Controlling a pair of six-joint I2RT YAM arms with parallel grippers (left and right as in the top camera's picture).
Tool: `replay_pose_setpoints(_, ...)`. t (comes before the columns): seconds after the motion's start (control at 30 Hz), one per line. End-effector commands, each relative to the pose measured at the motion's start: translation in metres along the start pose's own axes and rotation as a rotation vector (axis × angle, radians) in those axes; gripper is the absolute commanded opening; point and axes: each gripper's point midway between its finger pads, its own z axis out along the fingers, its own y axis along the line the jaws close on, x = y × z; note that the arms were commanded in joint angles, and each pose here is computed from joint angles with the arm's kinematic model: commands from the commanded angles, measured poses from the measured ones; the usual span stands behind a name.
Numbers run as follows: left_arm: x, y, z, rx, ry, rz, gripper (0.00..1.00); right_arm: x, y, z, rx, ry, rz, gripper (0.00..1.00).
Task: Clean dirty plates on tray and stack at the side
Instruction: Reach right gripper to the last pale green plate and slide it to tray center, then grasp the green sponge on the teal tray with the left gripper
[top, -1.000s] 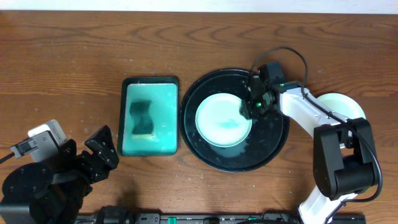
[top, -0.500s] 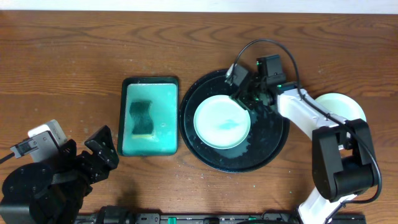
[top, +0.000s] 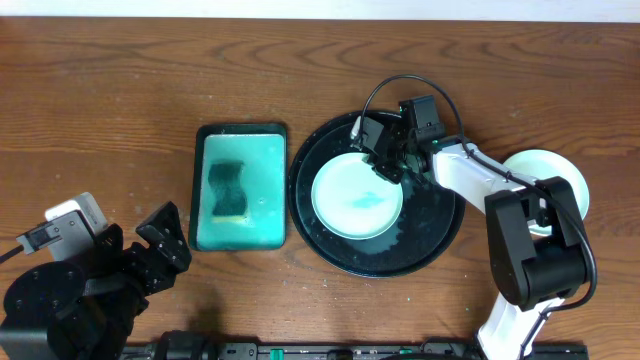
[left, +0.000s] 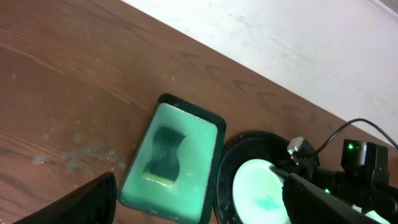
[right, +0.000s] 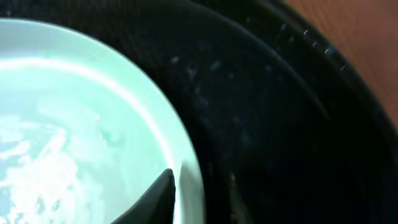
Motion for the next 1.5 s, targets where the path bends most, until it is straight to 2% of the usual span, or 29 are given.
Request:
replay_pose_setpoints(0.0,-0.003,0.001,-0.002,-0.007,-0.015,-0.011,0.85,0.005,0.003,0.001,-0.022,0.007,0.051,0.1)
replay_pose_setpoints(0.07,-0.003,0.001,-0.002,-0.007,-0.015,-0.011,0.85,0.009,0.007,0.001,-0.034,0.021,0.069,0.1)
replay_pose_setpoints(0.13,-0.003,0.001,-0.002,-0.007,-0.015,-0.011,0.85,0.013,0.01,0.001,-0.046,0.036,0.077,0.24)
replay_pose_setpoints(0.2,-0.003,0.001,-0.002,-0.007,-0.015,-0.011,0.85,0.015,0.012,0.002,-0.05,0.041,0.079,0.27)
replay_pose_setpoints(0.23,-0.003,0.001,-0.002,-0.007,-0.015,-0.011,0.85,0.015,0.012,0.002,-0.049,0.042,0.079,0.25)
replay_pose_setpoints(0.3,-0.003,0.001,-0.002,-0.007,-0.015,-0.011,0.85,0.016,0.011,0.002,-0.047,0.044,0.079,0.04)
replay_pose_setpoints(0.43,-0.003,0.001,-0.002,-0.007,-0.015,-0.011,0.85,0.017,0.009,0.001,-0.035,0.049,0.165,0.01)
replay_pose_setpoints(0.53,-0.003,0.001,-0.002,-0.007,-0.014,-0.011,0.85,0.018,-0.001,-0.003,-0.001,0.043,0.39,0.01)
replay_pose_setpoints(0.6,-0.003,0.001,-0.002,-0.007,-0.014,-0.011,0.85,0.031,-0.022,-0.016,0.094,0.055,0.78,0.01)
replay_pose_setpoints(0.7,-0.003,0.001,-0.002,-0.007,-0.014,-0.011,0.85,0.05,-0.036,-0.038,0.166,0.077,1.076,0.01)
replay_pose_setpoints(0.87,-0.003,0.001,-0.002,-0.007,-0.014,-0.011,0.85,0.082,-0.033,-0.076,0.222,0.152,1.432,0.01)
replay_pose_setpoints(0.97,-0.003,0.001,-0.002,-0.007,-0.014,-0.011,0.85,0.095,-0.01,-0.088,0.205,0.259,1.513,0.01)
replay_pose_setpoints(1.0,-0.003,0.001,-0.002,-0.007,-0.014,-0.011,0.85,0.097,-0.005,-0.089,0.196,0.282,1.519,0.02)
replay_pose_setpoints(1.07,-0.003,0.001,-0.002,-0.007,-0.014,-0.011,0.85,0.097,0.004,-0.092,0.171,0.311,1.515,0.27)
replay_pose_setpoints(1.13,-0.003,0.001,-0.002,-0.007,-0.014,-0.011,0.85,0.093,0.003,-0.092,0.155,0.299,1.441,0.38)
replay_pose_setpoints(1.23,-0.003,0.001,-0.002,-0.007,-0.015,-0.011,0.85,0.083,-0.011,-0.091,0.147,0.237,1.217,0.4)
replay_pose_setpoints(1.33,-0.003,0.001,-0.002,-0.007,-0.015,-0.011,0.85,0.073,-0.029,-0.089,0.162,0.174,0.978,0.48)
replay_pose_setpoints(1.43,-0.003,0.001,-0.002,-0.007,-0.015,-0.011,0.85,0.067,-0.042,-0.084,0.177,0.14,0.769,0.46)
replay_pose_setpoints(1.47,-0.003,0.001,-0.002,-0.007,-0.015,-0.011,0.85,0.066,-0.046,-0.082,0.183,0.129,0.75,0.42)
